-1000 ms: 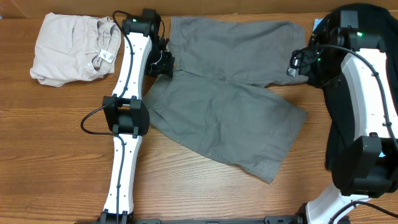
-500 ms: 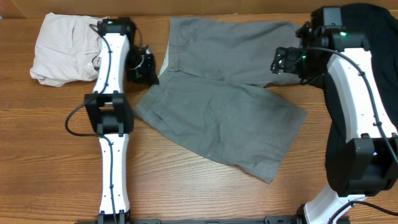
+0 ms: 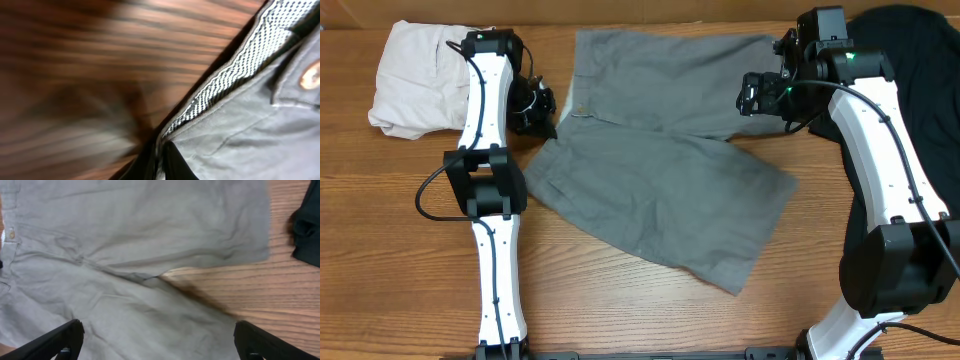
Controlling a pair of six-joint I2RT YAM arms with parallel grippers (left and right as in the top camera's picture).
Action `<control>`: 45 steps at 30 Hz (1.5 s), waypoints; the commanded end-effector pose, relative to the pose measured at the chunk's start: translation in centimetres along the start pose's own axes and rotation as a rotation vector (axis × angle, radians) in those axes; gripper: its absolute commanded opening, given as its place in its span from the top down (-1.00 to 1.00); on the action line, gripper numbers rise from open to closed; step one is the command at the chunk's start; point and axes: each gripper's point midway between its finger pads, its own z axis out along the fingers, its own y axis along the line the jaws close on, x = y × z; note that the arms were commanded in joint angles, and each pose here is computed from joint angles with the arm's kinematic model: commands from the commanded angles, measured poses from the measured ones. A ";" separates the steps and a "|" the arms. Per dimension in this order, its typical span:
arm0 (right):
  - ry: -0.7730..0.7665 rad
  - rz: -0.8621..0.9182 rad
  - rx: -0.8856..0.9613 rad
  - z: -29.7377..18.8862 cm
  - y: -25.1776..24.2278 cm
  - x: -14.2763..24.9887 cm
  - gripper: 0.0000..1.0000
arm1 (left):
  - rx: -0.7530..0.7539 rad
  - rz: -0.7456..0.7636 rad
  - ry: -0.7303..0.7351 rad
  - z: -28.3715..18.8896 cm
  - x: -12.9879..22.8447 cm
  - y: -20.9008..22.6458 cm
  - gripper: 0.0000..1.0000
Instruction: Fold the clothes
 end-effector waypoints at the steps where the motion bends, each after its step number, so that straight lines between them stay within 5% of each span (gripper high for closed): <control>1: -0.045 -0.013 -0.041 -0.8 0.7 -1.1 -0.98 | -0.218 -0.029 -0.146 -5.7 -0.6 4.1 0.72; 3: -0.056 -0.016 -0.050 -0.8 0.9 -1.4 -0.98 | -0.248 0.000 -0.208 -8.5 -0.4 3.8 0.56; 4: -0.060 -0.018 -0.056 -0.9 1.0 -1.5 -0.98 | -0.256 0.020 -0.245 -10.2 -0.1 3.4 0.23; 6: -0.059 -0.019 -0.075 -0.9 1.4 -1.5 -0.98 | -0.258 0.036 -0.293 -12.3 0.4 2.7 -0.01; 12: -0.039 -0.018 -0.115 -3.9 2.7 -1.4 -1.00 | -0.235 0.134 -0.494 -21.2 3.8 -0.5 -0.01; 17: -0.060 -0.044 -0.095 -11.9 3.8 -0.8 -1.00 | -0.109 0.225 -0.754 -31.1 10.5 -4.9 -0.33; 22: -0.117 -0.085 -0.123 -17.9 5.1 1.3 -1.00 | -0.052 0.296 -0.855 -34.5 16.5 -8.6 -0.34; 24: -0.177 -0.083 -0.139 -20.5 5.7 2.2 -1.00 | -0.065 0.313 -0.900 -35.3 18.5 -10.0 -0.81; 26: -0.261 -0.019 -0.141 -24.0 5.8 3.6 -1.00 | -0.102 0.247 -0.978 -36.8 20.3 -10.1 -1.00; 33: -0.483 0.286 0.052 -30.6 0.7 9.5 -1.00 | -0.041 0.129 -1.091 -39.8 24.2 -9.2 -0.99; 38: -0.424 0.483 0.220 -27.4 -3.5 14.0 -1.00 | -0.099 0.095 -1.012 -37.5 23.5 -8.2 -1.00; 45: -0.012 0.528 0.248 -15.1 -4.1 17.9 -1.00 | -0.309 -0.391 -0.782 -28.9 19.8 -0.4 -1.00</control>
